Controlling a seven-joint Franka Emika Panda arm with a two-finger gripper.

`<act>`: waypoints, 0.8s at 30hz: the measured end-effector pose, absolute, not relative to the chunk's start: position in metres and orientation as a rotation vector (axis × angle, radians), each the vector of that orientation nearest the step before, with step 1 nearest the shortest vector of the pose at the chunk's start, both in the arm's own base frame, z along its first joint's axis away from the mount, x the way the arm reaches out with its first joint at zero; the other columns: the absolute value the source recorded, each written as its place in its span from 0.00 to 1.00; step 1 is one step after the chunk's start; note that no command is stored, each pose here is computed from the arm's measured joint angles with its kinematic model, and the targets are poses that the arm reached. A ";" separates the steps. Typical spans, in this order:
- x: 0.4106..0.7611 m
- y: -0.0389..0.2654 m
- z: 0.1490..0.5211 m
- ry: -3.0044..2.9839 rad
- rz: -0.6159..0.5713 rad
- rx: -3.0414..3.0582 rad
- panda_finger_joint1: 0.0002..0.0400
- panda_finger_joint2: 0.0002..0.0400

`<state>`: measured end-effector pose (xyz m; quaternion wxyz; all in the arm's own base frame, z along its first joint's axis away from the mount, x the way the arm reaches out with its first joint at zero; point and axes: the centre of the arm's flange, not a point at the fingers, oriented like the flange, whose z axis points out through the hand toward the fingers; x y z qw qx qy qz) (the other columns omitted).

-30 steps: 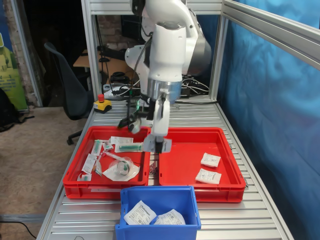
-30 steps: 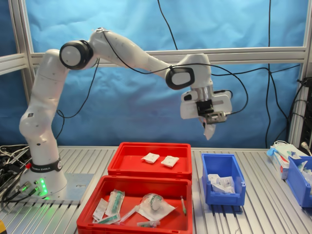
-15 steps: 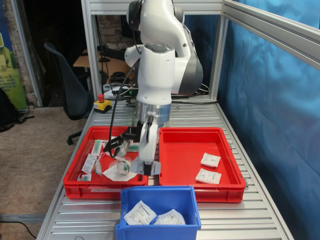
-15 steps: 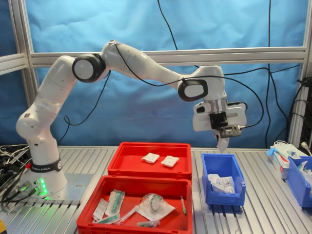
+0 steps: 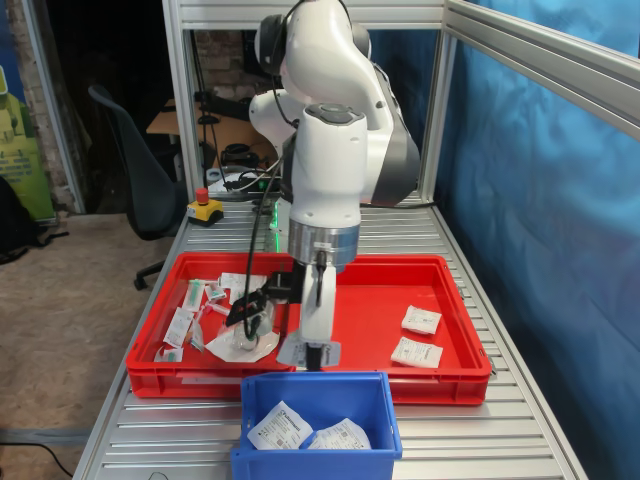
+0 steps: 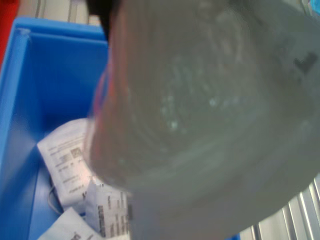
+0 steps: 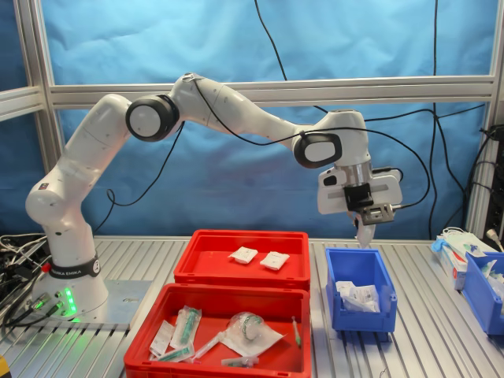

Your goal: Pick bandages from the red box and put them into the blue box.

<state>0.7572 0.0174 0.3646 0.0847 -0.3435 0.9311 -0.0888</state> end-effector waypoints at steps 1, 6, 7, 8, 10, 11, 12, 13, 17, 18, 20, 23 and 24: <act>0.758 0.020 0.365 2.773 -0.263 -1.029 0.16 0.16; 0.759 0.026 0.367 2.764 -0.262 -1.037 0.16 0.16; 0.759 0.027 0.367 2.762 -0.262 -1.038 0.16 0.16; 0.759 0.027 0.368 2.761 -0.262 -1.039 0.16 0.16; 0.759 0.029 0.368 2.759 -0.261 -1.041 0.16 0.16; 0.759 0.029 0.369 2.758 -0.261 -1.042 0.16 0.16; 0.759 0.030 0.369 2.758 -0.261 -1.042 0.16 0.16; 0.759 0.030 0.369 2.757 -0.261 -1.043 0.16 0.16; 0.759 0.032 0.370 2.755 -0.261 -1.045 0.16 0.16; 0.759 0.032 0.370 2.754 -0.261 -1.046 0.16 0.16; 0.759 0.032 0.370 2.754 -0.261 -1.046 0.16 0.16; 0.760 0.032 0.370 2.754 -0.262 -1.046 0.16 0.16; 0.760 0.032 0.370 2.753 -0.262 -1.046 0.16 0.16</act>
